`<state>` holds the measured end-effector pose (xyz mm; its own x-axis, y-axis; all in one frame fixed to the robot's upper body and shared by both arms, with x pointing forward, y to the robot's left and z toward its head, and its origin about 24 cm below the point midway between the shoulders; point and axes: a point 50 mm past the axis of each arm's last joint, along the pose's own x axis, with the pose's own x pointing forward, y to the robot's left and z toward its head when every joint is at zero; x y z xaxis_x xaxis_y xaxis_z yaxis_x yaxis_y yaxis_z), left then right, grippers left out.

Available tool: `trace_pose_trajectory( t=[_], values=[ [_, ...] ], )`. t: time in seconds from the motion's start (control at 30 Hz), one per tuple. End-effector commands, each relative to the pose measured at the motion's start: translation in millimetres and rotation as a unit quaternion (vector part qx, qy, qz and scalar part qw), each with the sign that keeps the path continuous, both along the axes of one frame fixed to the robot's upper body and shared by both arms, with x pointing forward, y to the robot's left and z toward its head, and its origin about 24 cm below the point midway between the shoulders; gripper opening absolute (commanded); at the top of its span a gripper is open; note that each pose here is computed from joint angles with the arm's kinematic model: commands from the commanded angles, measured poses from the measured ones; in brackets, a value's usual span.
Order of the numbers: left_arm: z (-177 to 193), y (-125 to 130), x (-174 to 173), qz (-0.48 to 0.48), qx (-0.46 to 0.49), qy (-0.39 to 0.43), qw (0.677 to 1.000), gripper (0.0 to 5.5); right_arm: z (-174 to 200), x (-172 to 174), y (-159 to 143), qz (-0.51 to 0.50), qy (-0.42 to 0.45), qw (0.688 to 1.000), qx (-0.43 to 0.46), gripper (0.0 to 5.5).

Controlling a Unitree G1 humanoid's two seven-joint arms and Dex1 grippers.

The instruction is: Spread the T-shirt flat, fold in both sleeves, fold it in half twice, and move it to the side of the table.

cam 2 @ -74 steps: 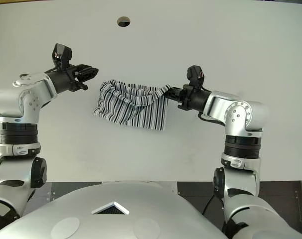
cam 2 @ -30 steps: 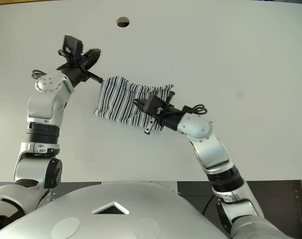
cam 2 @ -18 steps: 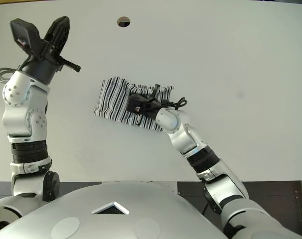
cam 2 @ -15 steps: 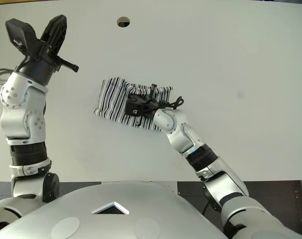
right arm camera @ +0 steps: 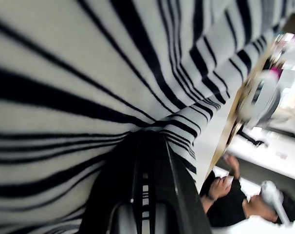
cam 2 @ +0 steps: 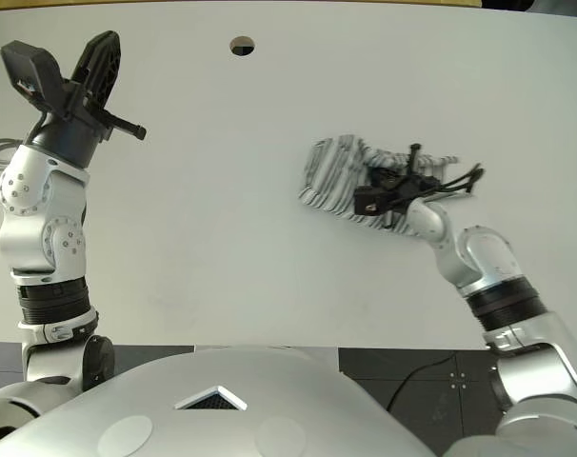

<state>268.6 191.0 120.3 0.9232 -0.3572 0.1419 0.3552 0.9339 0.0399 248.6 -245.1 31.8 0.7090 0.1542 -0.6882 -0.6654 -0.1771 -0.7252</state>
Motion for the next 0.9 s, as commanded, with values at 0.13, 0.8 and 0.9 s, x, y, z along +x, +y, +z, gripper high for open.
trace_pose_trajectory(
  t=[0.13,0.8,0.9],
  values=[
    [-7.6,4.0,-4.3,0.004,-0.002,0.015,1.0,0.1,-11.6,-14.0,-45.6,-0.074,0.043,0.996,-0.02,0.15],
    [-64.8,50.3,-70.4,0.219,0.183,-0.117,0.951,0.1,28.9,-77.4,10.3,-0.249,-0.416,0.635,0.601,0.15],
    [-61.4,57.8,-81.5,0.252,0.17,-0.12,0.945,0.1,33.0,-88.9,3.7,-0.26,-0.444,0.625,0.587,0.15]
  ],
)
